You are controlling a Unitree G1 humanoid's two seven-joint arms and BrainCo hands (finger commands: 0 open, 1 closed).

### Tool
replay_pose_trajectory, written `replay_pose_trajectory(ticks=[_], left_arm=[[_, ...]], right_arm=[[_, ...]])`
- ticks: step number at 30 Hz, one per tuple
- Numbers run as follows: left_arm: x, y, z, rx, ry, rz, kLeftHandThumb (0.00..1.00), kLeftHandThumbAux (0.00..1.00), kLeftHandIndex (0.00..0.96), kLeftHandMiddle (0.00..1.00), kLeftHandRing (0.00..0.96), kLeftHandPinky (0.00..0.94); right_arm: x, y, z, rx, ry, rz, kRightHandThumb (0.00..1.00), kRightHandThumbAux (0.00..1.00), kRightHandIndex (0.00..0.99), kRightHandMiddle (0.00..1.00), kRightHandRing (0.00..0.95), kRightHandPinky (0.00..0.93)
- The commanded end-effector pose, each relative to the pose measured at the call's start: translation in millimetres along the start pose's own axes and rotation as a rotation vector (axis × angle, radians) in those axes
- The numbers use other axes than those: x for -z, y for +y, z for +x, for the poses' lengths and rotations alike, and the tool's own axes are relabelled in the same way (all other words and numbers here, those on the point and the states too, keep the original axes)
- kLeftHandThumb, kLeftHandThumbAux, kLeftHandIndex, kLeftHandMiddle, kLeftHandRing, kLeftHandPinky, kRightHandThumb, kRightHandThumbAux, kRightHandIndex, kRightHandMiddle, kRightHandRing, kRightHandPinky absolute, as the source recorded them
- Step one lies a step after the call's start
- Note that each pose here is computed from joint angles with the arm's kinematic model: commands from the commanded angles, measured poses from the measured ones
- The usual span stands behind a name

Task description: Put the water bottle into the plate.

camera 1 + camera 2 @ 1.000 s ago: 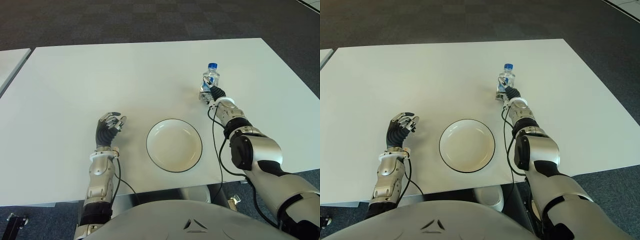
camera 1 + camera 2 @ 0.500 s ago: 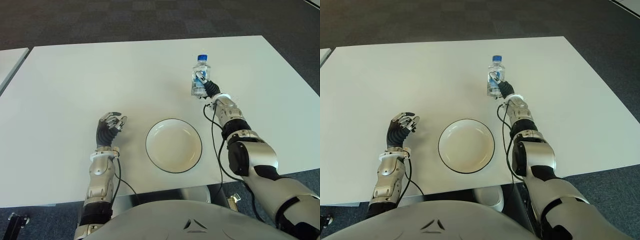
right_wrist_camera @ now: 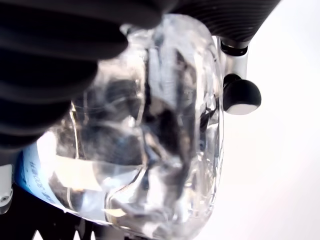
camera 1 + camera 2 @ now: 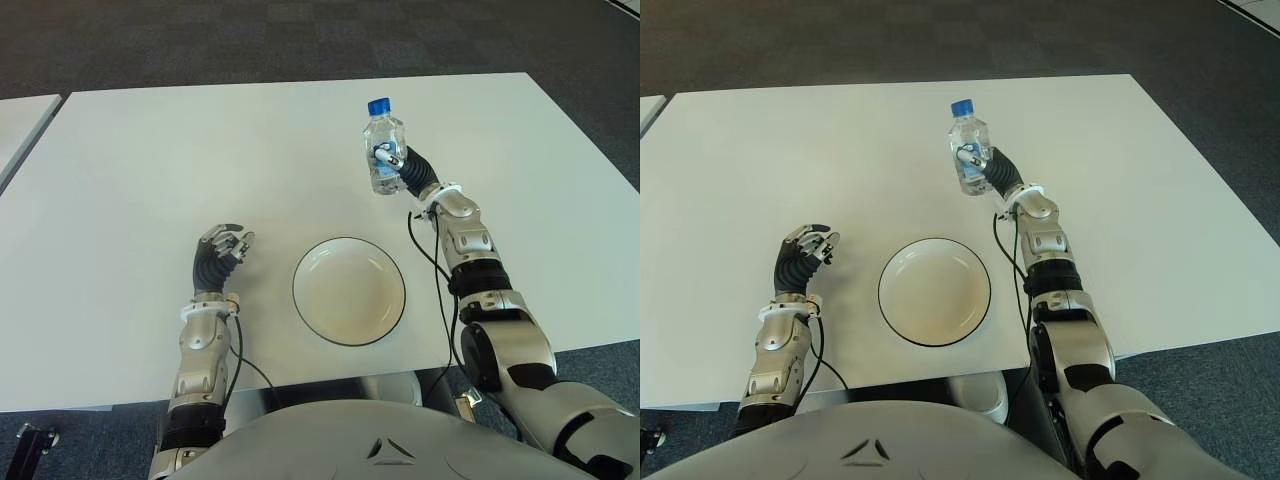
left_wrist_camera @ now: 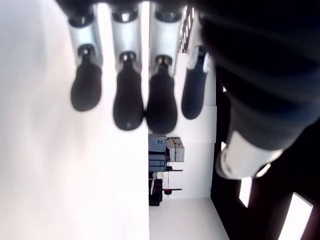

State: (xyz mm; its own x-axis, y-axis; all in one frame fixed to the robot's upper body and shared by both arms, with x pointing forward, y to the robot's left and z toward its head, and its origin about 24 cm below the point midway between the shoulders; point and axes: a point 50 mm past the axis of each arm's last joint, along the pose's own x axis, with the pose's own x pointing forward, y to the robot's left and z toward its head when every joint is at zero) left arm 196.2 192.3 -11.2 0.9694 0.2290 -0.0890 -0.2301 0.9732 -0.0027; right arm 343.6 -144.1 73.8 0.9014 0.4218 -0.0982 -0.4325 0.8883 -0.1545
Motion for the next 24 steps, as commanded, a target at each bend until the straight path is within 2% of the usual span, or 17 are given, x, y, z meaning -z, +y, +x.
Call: replay_pose_trajectory(ticks=[1, 8, 11, 15, 19, 22, 24], left_arm=[[5, 0.6, -1.1, -0.01, 0.023, -0.004, 0.708, 0.714, 0.436, 0.708, 0.691, 0.675], [5, -0.4, -1.0, -0.008, 0.025, 0.002, 0.708, 0.713, 0.436, 0.71, 0.694, 0.683], [5, -1.0, -0.9, -0.005, 0.028, 0.008, 0.708, 0.714, 0.436, 0.711, 0.696, 0.686], [4, -1.3, -0.9, -0.003, 0.026, 0.012, 0.708, 0.714, 0.437, 0.714, 0.699, 0.688], [5, -1.2, -0.8, -0.001, 0.024, 0.013, 0.709, 0.714, 0.437, 0.714, 0.7, 0.686], [5, -1.2, -0.8, 0.0, 0.024, 0.014, 0.709, 0.714, 0.437, 0.715, 0.701, 0.69], [5, -0.9, -1.1, -0.003, 0.026, 0.016, 0.708, 0.714, 0.437, 0.716, 0.701, 0.688]], right_arm=[[-23, 22.0, -22.2, -0.103, -0.141, -0.161, 0.698, 0.729, 0.437, 0.891, 0.887, 0.879], [-31, 32.3, -38.6, -0.183, -0.217, -0.256, 0.702, 0.727, 0.438, 0.879, 0.87, 0.851], [-36, 40.1, -49.4, -0.259, -0.264, -0.347, 0.703, 0.726, 0.438, 0.874, 0.862, 0.847], [-37, 44.7, -54.3, -0.301, -0.297, -0.412, 0.703, 0.726, 0.439, 0.874, 0.858, 0.849], [-32, 56.5, -60.7, -0.364, -0.348, -0.505, 0.701, 0.726, 0.438, 0.883, 0.86, 0.857], [-31, 58.0, -61.6, -0.372, -0.359, -0.521, 0.7, 0.727, 0.438, 0.887, 0.862, 0.867], [-21, 67.0, -64.4, -0.425, -0.341, -0.617, 0.699, 0.727, 0.438, 0.89, 0.864, 0.868]])
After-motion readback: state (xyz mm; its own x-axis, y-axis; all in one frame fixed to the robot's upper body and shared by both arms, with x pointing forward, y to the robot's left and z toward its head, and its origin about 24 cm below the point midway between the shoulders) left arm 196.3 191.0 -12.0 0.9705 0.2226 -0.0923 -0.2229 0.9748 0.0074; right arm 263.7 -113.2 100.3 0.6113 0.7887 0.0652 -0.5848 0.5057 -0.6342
